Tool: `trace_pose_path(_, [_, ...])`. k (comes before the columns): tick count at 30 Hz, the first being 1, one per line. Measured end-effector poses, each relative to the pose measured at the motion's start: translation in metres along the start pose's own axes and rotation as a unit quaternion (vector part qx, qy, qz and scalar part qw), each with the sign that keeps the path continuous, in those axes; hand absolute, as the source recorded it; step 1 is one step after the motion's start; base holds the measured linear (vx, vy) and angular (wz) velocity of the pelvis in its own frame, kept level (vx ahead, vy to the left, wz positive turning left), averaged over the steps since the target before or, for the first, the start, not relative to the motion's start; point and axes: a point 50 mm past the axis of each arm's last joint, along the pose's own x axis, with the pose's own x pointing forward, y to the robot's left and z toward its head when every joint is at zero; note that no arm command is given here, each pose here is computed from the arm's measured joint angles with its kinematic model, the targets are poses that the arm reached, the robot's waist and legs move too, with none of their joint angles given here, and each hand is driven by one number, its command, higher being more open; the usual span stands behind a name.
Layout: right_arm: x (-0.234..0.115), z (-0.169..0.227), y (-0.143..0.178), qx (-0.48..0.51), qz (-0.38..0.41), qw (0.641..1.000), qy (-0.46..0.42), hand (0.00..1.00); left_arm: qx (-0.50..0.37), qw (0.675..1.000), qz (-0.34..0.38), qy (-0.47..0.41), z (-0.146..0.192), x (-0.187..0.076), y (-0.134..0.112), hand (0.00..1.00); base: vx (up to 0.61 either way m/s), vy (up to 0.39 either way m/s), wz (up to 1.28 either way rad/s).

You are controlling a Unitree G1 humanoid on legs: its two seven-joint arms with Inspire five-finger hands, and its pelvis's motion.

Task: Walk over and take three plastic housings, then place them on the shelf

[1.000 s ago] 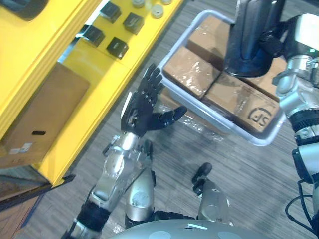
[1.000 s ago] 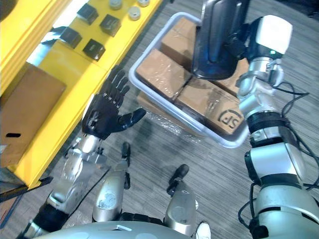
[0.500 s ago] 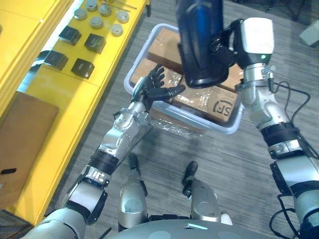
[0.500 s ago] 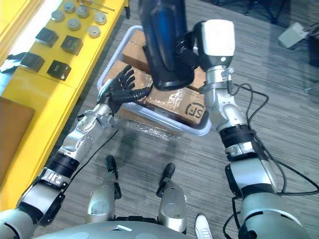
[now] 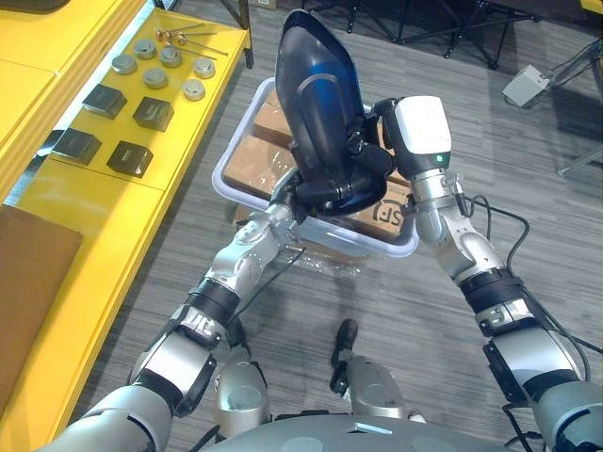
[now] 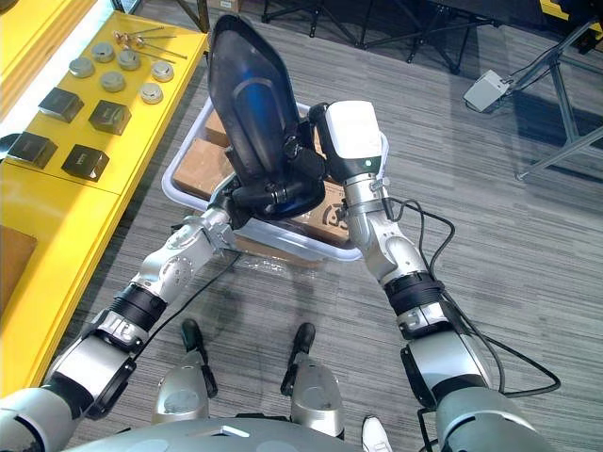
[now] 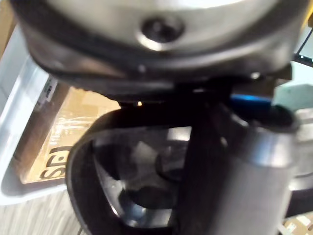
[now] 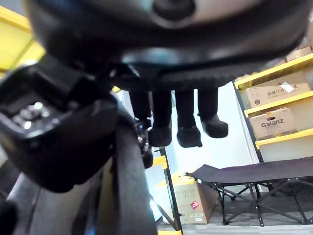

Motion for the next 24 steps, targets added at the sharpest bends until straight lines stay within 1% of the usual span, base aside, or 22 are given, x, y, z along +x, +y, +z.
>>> trace_pose_path(5, [-0.013,0.003,0.007,0.018,0.008,1.000,0.009,0.00,-0.038,0.999,0.018,0.012,-0.010,0.000,0.003,0.00,0.01,0.004,0.02])
trace_pose_path(9, [-0.024,0.006,0.016,0.036,0.019,0.999,0.022,0.00,-0.056,0.998,0.023,0.017,-0.023,-0.006,0.007,0.00,0.00,0.007,-0.02])
trace_pose_path(15, [-0.051,0.008,0.033,0.055,0.055,0.996,0.040,0.00,-0.078,0.995,0.036,0.046,-0.054,-0.022,0.012,0.00,0.00,0.003,-0.01])
trace_pose_path(18, [-0.060,0.010,0.039,0.061,0.067,0.995,0.044,0.00,-0.087,0.994,0.041,0.056,-0.063,-0.027,0.013,0.00,0.00,0.000,0.00])
trace_pose_path(19, [-0.065,0.010,0.041,0.066,0.071,0.994,0.052,1.00,-0.085,0.994,0.042,0.062,-0.068,-0.029,0.013,0.00,0.00,0.000,0.00])
trace_pose_path(24, [-0.084,0.013,0.044,0.108,0.062,0.990,0.073,1.00,-0.050,0.997,0.041,0.053,-0.074,-0.037,0.014,0.00,0.00,0.000,0.00])
